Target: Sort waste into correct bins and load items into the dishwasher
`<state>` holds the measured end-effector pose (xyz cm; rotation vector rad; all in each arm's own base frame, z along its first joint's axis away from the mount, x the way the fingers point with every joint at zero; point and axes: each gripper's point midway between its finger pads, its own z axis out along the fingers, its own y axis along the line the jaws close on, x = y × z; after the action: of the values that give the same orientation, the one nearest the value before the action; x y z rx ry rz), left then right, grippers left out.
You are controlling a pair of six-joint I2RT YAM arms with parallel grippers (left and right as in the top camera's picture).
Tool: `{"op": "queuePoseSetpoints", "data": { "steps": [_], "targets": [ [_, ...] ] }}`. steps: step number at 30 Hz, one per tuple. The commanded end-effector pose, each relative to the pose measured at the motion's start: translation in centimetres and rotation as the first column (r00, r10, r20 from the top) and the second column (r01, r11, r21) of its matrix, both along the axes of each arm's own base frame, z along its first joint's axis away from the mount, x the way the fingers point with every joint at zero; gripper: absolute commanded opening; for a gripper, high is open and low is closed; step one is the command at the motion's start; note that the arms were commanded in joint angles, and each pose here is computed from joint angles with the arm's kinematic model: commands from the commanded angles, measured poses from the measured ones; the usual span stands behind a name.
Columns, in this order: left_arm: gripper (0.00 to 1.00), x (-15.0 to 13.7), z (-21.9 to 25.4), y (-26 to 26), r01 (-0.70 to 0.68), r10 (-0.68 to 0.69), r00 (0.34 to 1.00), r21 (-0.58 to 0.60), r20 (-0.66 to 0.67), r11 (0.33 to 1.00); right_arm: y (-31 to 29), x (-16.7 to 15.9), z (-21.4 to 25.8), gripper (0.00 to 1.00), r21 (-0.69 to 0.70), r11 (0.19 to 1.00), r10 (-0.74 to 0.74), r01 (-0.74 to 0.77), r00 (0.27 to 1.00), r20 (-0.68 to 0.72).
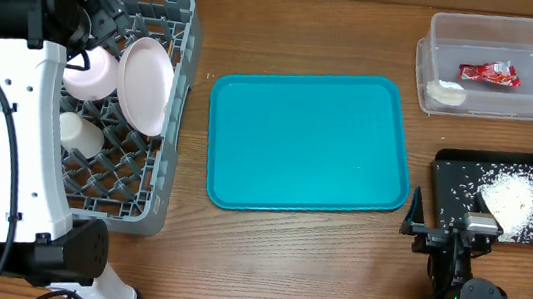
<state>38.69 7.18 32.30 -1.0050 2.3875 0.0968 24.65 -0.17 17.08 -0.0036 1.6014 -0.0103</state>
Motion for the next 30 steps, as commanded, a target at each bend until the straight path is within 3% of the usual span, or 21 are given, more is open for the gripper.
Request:
{"op": "queuePoseSetpoints", "data": {
  "steps": [1,19,25,30],
  "targets": [
    [1.00,0.1,-0.2,0.2,-0.011,0.011,1.000,0.009,-0.006,1.000,-0.3,0.0,-0.1,1.00,-0.008,1.000,-0.015,0.015,1.000,0.007],
    [1.00,0.0,-0.2,0.3,0.012,-0.011,1.000,0.027,-0.015,1.000,-0.3,0.0,-0.1,1.00,-0.008,1.000,-0.015,0.015,1.000,0.007],
    [1.00,-2.0,-1.6,-0.2,0.058,-0.054,0.990,0.027,-0.132,0.998,-0.3,0.0,-0.1,1.00,-0.008,1.000,-0.015,0.015,1.000,0.007],
    [1.00,-3.2,-2.9,-0.6,0.090,-0.066,0.977,0.111,-0.201,0.990,-0.3,0.0,-0.1,1.00,-0.008,1.000,-0.015,0.015,1.000,0.007]
  ]
}}
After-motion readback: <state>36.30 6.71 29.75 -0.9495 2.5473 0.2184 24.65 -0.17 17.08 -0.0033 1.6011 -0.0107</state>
